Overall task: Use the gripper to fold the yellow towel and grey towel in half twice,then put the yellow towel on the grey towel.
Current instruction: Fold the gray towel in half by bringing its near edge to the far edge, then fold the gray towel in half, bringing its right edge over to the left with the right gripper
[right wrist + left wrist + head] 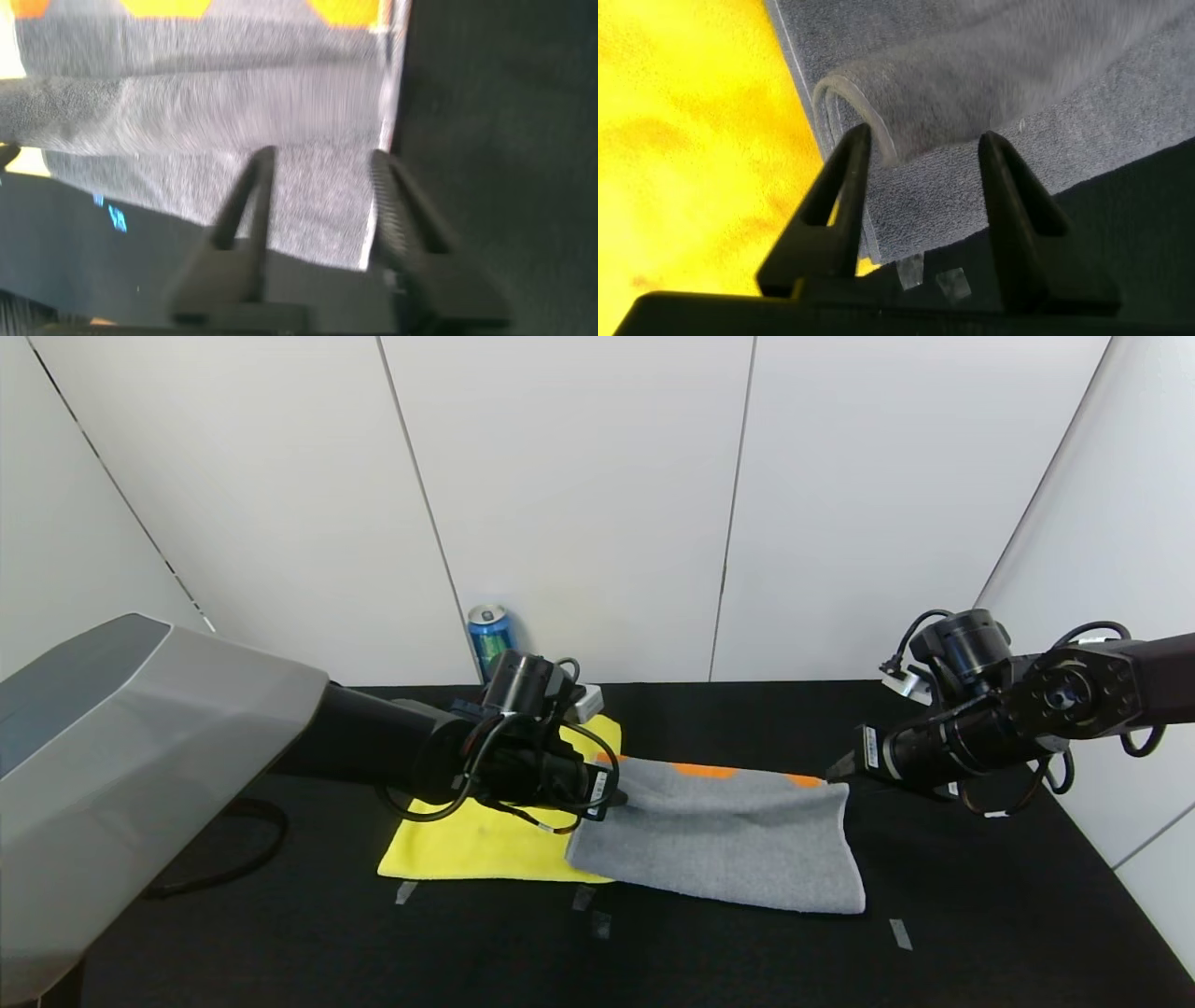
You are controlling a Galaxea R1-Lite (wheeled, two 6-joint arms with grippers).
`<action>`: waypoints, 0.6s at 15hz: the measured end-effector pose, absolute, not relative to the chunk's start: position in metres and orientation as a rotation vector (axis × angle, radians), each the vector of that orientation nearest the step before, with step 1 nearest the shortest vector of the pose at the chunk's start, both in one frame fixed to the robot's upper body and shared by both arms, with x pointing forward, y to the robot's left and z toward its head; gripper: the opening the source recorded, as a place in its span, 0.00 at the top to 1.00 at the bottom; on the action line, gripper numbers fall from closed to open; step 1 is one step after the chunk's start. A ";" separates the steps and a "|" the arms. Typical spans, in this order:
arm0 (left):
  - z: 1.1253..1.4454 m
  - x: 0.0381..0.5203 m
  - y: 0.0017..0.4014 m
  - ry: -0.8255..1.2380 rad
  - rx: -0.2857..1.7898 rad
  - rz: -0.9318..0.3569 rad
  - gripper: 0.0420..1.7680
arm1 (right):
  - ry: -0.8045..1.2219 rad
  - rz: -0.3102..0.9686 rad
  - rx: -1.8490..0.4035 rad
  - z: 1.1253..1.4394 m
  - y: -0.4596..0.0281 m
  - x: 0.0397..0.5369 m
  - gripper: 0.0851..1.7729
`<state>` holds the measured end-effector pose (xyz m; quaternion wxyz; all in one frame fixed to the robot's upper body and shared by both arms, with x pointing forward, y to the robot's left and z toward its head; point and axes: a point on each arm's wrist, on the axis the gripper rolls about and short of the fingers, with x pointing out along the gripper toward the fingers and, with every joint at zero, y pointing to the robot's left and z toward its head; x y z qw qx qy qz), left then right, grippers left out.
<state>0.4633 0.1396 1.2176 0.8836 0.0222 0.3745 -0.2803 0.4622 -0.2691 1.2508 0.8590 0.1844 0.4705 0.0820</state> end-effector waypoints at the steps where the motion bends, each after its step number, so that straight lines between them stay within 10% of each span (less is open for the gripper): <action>1: 1.218 0.465 0.141 0.776 0.047 -0.574 0.45 | 0.977 0.171 0.390 1.251 -0.270 0.463 0.47; 9: 1.230 0.469 0.155 0.744 0.032 -0.541 0.18 | 0.936 0.159 0.407 1.262 -0.279 0.459 0.19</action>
